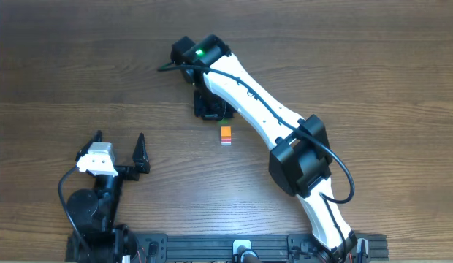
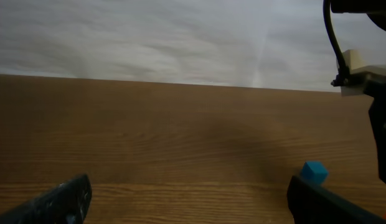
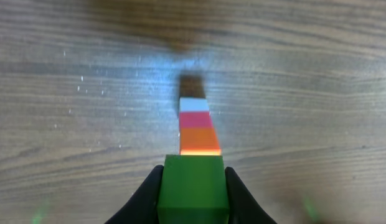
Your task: Stack Cubes
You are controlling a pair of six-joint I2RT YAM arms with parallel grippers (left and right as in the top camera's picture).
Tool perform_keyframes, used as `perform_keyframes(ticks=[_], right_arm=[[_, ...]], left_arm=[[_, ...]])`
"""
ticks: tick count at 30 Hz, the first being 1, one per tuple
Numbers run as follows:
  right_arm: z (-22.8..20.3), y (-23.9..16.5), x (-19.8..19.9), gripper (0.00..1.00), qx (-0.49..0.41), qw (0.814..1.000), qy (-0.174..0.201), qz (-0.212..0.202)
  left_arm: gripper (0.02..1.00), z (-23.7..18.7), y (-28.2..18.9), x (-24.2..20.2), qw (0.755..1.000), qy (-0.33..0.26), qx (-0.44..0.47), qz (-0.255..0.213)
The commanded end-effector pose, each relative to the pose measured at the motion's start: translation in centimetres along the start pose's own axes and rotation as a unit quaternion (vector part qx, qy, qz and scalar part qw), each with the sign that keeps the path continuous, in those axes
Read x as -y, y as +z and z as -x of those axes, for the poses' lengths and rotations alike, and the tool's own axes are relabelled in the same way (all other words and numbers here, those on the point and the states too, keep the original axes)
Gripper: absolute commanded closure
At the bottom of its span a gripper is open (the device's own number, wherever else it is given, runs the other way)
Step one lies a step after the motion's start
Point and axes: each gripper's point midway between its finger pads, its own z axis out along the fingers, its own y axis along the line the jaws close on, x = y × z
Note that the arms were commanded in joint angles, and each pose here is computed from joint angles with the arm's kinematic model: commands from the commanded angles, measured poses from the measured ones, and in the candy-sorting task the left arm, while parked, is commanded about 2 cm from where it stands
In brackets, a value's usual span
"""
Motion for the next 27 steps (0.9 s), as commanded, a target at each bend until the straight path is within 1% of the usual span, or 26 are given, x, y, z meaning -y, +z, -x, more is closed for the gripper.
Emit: perform_keyframes(ticks=[1, 8, 11, 13, 20, 27], right_arm=[[-0.4, -2.5, 0.6, 0.932, 0.024, 1.0, 0.015, 0.003], [-1.6, -3.6, 1.5, 0.932, 0.029, 0.999, 0.023, 0.005], [-1.8, -3.6, 1.7, 0.93, 0.038, 0.999, 0.024, 0.012], [-2.1, -3.3, 1.9, 0.934, 0.041, 0.998, 0.032, 0.018], [-3.3, -1.1, 1.8, 0.934, 0.046, 0.997, 0.033, 0.056], [-3.4, -0.2, 1.8, 0.934, 0.046, 0.997, 0.025, 0.06]], left_arm=[[0.018, -0.2, 0.0, 0.0, 1.0, 0.007, 0.001, -0.002], [0.018, -0.2, 0.0, 0.0, 1.0, 0.007, 0.001, -0.002], [0.02, -0.2, 0.0, 0.0, 1.0, 0.007, 0.001, -0.002], [0.018, -0.2, 0.0, 0.0, 1.0, 0.007, 0.001, -0.002], [0.018, -0.2, 0.0, 0.0, 1.0, 0.007, 0.001, -0.002], [0.018, -0.2, 0.0, 0.0, 1.0, 0.007, 0.001, -0.002]])
